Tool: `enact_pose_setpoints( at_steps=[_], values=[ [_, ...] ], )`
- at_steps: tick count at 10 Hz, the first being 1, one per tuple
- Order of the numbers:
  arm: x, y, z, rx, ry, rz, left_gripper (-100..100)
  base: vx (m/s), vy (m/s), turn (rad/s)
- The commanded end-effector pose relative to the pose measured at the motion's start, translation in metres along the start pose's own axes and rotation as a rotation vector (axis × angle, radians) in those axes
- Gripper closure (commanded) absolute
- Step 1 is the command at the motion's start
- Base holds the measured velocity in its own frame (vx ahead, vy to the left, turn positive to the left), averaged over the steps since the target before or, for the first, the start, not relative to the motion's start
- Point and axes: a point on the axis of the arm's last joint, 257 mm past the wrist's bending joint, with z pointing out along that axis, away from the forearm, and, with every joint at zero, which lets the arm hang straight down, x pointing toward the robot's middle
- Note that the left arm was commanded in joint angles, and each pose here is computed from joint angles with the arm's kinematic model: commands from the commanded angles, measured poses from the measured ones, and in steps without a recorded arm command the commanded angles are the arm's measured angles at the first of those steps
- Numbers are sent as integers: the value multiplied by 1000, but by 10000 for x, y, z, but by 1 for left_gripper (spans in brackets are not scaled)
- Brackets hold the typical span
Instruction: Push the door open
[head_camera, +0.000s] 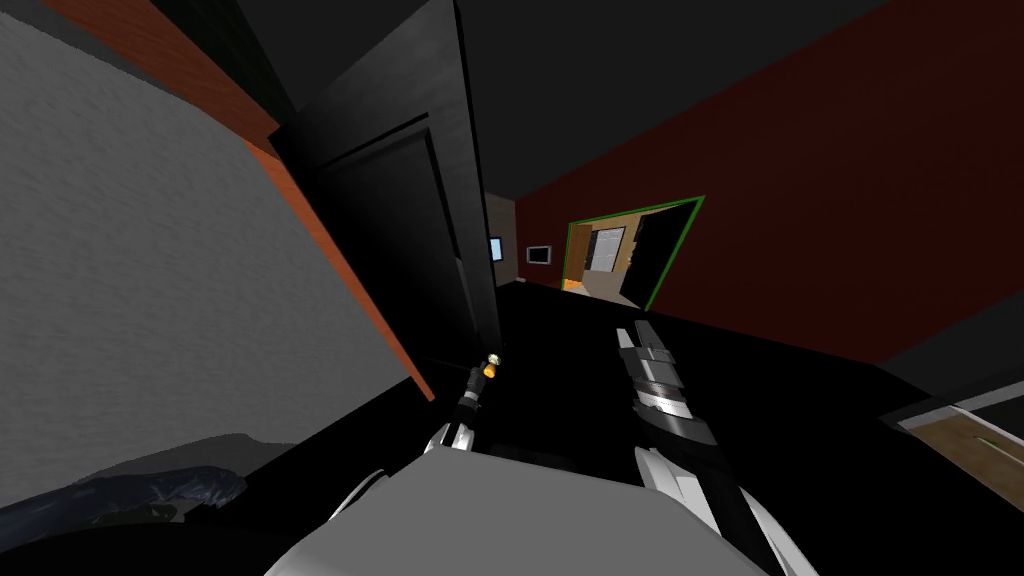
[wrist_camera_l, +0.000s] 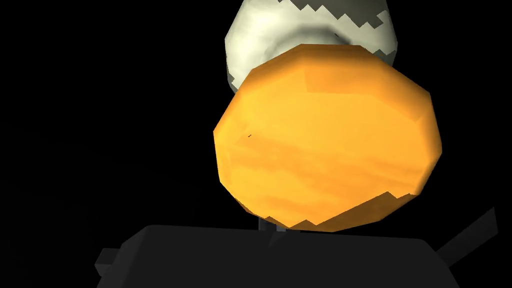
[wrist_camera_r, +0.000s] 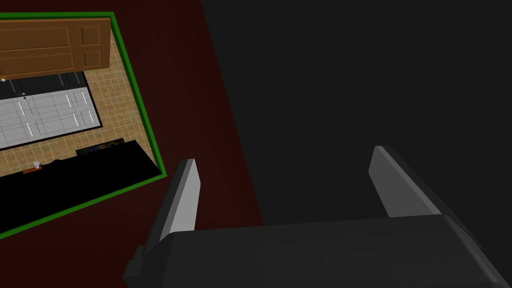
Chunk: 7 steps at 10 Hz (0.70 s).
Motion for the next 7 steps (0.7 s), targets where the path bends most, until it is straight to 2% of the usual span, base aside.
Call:
enact_pose_setpoints(
  at_steps=[1, 6, 7],
  values=[
    [31, 8, 5, 1, -3, -46, -100, 10, 28, -17],
    [184, 48, 25, 4, -19, -265, -100, -82, 51, -48],
    [184, 48, 25, 4, -19, -270, -100, -52, 26, -21]
  ],
)
